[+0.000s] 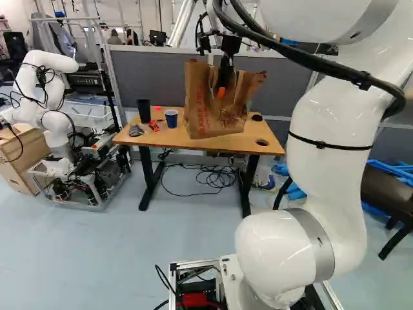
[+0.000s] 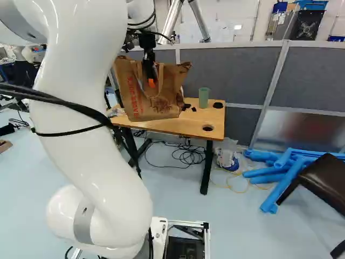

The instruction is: Pick up the bag on the ground and place it on the table

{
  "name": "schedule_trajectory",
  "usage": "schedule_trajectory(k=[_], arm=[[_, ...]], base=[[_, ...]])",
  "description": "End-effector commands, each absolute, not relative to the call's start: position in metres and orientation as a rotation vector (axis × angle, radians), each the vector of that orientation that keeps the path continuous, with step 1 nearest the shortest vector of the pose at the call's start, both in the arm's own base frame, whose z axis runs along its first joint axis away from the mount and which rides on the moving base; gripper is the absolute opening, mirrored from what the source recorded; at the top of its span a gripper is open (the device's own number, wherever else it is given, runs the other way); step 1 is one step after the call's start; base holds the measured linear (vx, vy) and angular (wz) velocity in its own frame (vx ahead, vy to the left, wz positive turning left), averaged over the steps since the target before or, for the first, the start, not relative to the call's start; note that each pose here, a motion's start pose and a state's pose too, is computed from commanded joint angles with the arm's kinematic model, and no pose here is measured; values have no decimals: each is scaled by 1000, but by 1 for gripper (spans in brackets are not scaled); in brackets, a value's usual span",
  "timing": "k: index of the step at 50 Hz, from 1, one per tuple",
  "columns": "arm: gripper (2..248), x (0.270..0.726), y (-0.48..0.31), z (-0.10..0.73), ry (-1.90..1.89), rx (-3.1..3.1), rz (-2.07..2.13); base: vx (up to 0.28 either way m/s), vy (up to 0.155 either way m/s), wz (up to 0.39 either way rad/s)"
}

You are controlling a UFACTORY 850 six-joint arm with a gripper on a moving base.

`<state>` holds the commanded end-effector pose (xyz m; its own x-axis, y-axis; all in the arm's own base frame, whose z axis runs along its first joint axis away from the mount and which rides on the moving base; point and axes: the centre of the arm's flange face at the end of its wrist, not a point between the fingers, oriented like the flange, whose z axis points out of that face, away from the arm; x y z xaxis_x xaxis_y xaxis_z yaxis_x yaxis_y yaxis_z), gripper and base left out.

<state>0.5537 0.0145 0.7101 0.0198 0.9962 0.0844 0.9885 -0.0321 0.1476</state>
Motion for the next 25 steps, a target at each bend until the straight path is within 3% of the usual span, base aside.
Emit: schedule_trajectory(k=[25], arm=[[18,554,15,710,2152,2209,254]], base=[[105,2,-6]])
